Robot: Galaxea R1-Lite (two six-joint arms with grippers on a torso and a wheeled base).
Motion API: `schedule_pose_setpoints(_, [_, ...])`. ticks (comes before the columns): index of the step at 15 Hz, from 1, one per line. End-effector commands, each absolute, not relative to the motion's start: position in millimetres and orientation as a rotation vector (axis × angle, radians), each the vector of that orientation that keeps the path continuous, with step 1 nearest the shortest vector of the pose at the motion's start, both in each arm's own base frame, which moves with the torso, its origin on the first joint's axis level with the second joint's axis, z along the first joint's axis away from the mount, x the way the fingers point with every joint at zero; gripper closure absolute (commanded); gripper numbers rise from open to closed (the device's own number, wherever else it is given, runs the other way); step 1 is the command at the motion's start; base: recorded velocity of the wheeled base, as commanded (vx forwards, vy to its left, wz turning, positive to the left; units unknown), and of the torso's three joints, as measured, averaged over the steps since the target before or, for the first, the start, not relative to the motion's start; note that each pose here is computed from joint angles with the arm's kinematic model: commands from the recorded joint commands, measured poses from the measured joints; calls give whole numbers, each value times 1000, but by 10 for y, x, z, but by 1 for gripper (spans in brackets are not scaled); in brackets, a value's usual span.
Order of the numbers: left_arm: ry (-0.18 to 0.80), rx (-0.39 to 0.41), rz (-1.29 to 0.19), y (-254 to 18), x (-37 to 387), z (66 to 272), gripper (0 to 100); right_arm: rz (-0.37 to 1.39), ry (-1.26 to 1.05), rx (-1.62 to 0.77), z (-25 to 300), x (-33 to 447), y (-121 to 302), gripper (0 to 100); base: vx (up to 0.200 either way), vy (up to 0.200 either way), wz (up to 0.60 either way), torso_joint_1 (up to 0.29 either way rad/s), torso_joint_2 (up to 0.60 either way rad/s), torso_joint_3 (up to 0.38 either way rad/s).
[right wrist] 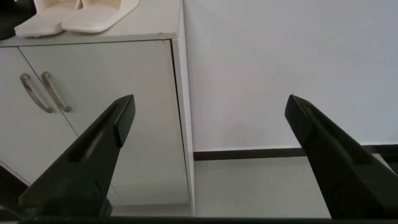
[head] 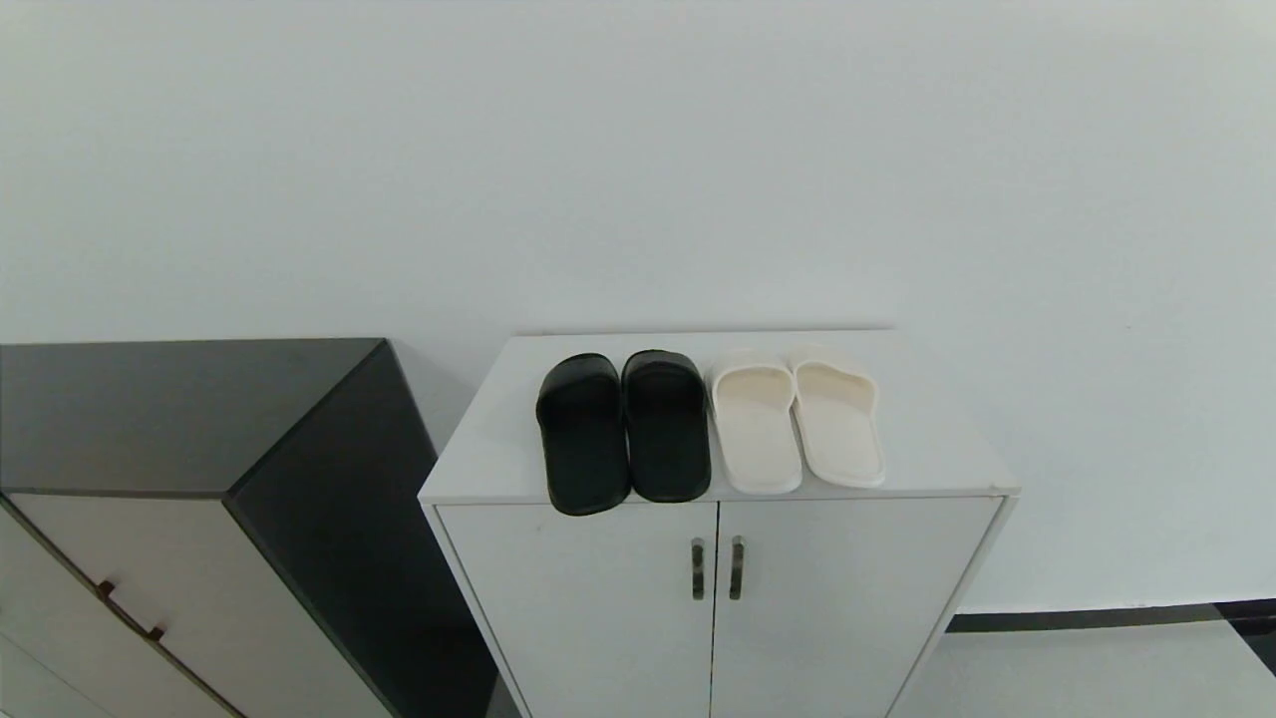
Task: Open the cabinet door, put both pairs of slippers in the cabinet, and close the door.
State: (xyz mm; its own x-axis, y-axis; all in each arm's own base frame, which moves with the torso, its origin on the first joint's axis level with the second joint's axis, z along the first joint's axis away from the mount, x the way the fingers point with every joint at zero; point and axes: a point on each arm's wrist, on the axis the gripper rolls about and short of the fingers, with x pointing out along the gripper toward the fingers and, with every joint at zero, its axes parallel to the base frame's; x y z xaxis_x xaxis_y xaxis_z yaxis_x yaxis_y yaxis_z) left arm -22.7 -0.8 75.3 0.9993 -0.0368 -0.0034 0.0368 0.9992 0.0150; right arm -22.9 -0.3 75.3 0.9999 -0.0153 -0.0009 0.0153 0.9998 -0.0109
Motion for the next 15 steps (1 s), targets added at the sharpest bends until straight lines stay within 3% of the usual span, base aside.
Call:
schedule_pose_setpoints(1, [3,9,-37,-8,-227,754,100,-15,2,-11,753,-228,-3,0,0,0,0,0,0,0])
schedule_pose_setpoints(12, [3,18,-37,-8,-227,754,100,-28,-5,-60,766,-230,-6,0,0,0,0,0,0,0])
schedule_pose_setpoints(14, [1,18,-37,-8,-227,755,100,-34,-47,-21,936,-267,-7,0,0,0,0,0,0,0])
schedule_pose_setpoints(15, [1,26,-37,-8,-227,755,100,11,-27,212,1690,-321,-2,0,0,0,0,0,0,0])
